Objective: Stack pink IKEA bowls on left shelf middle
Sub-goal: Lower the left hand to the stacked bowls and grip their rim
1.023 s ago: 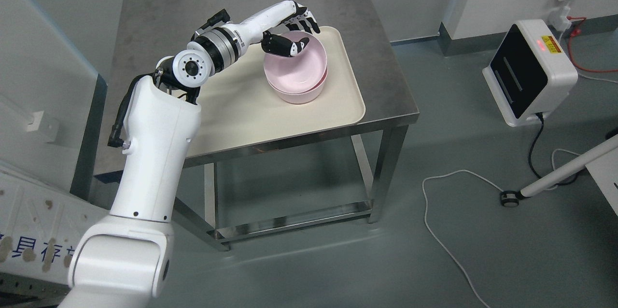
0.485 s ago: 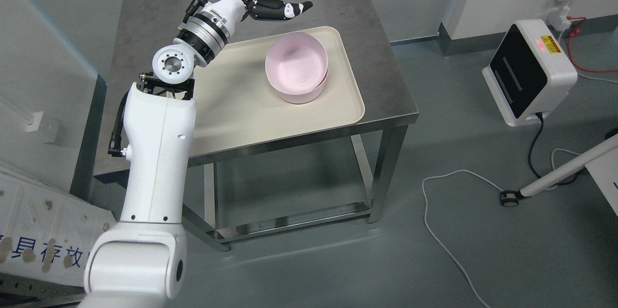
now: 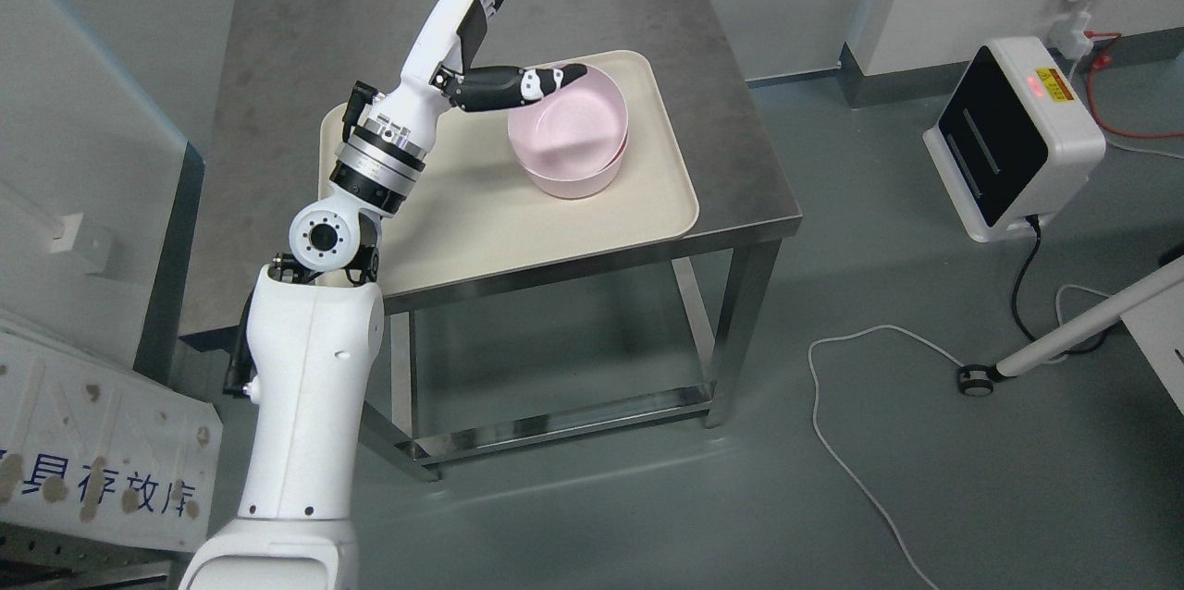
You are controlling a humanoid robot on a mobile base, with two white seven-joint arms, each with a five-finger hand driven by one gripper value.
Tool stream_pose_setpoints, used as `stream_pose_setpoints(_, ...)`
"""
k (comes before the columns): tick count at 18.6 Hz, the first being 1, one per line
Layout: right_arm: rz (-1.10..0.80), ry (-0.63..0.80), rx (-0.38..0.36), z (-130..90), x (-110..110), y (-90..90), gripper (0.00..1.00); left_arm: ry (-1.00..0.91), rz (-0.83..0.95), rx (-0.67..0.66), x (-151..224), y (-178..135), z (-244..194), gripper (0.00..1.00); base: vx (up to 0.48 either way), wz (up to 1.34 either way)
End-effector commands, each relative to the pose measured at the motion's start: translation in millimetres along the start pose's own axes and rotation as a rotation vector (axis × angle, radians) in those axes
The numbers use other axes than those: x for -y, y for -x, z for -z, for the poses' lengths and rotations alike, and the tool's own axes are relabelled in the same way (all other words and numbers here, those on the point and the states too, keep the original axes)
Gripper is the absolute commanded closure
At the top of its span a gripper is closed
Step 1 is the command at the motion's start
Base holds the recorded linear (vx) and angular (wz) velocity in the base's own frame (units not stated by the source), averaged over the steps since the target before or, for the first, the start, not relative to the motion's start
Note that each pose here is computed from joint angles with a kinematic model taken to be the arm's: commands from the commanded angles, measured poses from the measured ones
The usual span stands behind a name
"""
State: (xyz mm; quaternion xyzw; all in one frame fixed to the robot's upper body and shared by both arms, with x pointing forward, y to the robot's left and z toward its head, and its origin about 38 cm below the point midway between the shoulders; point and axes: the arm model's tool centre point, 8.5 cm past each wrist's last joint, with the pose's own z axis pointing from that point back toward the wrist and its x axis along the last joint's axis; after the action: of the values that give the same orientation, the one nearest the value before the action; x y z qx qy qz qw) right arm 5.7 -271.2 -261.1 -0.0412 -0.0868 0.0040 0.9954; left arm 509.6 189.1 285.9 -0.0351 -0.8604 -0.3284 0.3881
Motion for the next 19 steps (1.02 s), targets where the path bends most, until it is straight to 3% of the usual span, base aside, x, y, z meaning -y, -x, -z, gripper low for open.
stream_pose_setpoints(1, -0.001, 0.018, 0.004, 0, 11, -0.4, 0.0, 0.203, 0.328, -0.147, 4, 13, -48, 0.07, 0.0, 0.0)
stream_pose_setpoints(6, -0.001, 0.018, 0.004, 0, 11, -0.4, 0.0, 0.314, 0.435, -0.195, 10, 18, -69, 0.09, 0.0, 0.0)
stream_pose_setpoints(13, -0.001, 0.018, 0.004, 0, 11, -0.4, 0.0, 0.481, 0.531, -0.214, 33, 18, -53, 0.14, 0.0, 0.0)
stream_pose_setpoints(19, -0.001, 0.018, 0.004, 0, 11, -0.4, 0.0, 0.508, 0.643, -0.268, 19, 4, -14, 0.24, 0.0, 0.0)
